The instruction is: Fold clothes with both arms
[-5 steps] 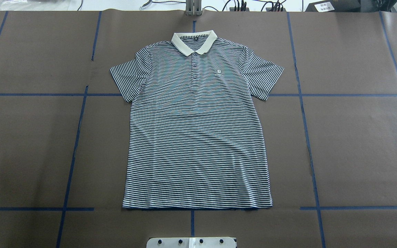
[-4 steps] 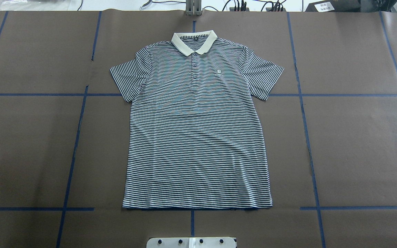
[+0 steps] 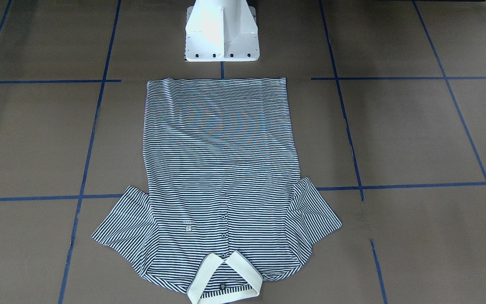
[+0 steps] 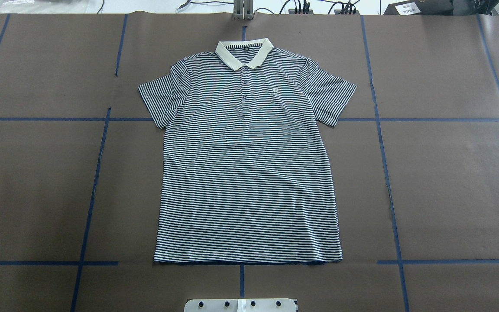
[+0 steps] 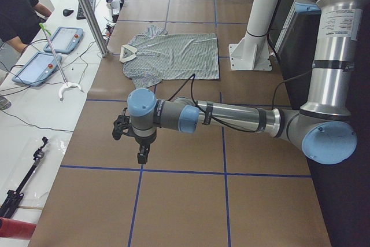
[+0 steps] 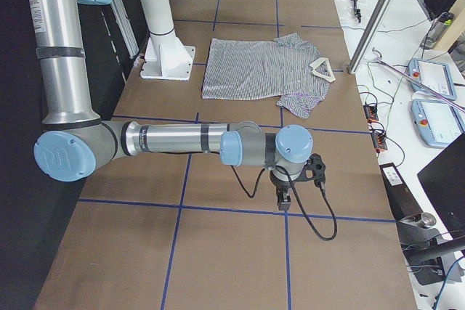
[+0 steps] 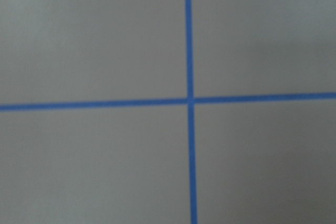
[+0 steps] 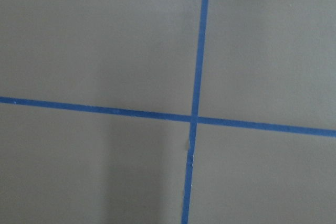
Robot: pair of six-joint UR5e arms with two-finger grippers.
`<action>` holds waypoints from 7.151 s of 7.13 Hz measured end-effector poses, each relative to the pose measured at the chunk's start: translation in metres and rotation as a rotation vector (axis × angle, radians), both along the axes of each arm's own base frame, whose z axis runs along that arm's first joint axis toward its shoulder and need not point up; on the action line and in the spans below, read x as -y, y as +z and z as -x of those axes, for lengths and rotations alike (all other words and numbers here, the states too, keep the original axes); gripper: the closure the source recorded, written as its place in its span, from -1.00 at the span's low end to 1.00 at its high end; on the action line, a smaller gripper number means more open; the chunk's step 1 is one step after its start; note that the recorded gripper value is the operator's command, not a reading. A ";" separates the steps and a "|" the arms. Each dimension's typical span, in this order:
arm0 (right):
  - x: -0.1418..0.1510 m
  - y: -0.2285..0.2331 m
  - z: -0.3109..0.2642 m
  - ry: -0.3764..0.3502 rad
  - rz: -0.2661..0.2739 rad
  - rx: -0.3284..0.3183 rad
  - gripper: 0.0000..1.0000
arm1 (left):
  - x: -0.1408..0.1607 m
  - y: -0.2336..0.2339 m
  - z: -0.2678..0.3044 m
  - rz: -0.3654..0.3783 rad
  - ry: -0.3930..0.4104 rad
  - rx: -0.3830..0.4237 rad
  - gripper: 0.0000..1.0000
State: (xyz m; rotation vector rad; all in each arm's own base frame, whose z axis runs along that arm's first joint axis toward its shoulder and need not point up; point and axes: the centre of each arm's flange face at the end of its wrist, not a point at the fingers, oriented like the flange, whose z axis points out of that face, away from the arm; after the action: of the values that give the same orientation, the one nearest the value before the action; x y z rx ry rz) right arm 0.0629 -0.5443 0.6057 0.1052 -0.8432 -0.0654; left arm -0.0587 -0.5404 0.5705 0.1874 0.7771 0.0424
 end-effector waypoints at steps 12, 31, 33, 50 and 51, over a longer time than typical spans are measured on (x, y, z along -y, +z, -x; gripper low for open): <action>0.126 -0.171 0.413 0.027 -0.143 0.045 -0.99 | 0.084 -0.143 -0.187 -0.308 0.090 -0.042 -1.00; 0.131 -0.218 0.474 0.011 -0.191 0.056 1.00 | 0.077 -0.160 -0.212 -0.321 0.028 0.003 -1.00; 0.116 -0.264 0.497 -0.010 -0.231 0.111 1.00 | 0.076 -0.155 -0.212 -0.314 0.029 0.007 -1.00; 0.083 -0.333 0.440 0.063 0.093 -0.002 -1.00 | 0.079 -0.189 -0.474 -0.058 -0.334 -0.087 -0.99; 0.083 -0.319 0.423 0.054 0.095 0.003 -1.00 | 0.087 -0.178 -0.492 -0.064 -0.351 -0.072 -0.98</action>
State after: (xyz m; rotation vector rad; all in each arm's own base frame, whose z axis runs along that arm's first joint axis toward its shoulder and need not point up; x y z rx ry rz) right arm -0.3598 -0.6270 0.2869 0.0388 -0.8441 0.0257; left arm 0.4330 -0.6275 0.3921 0.3857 0.8058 -0.2726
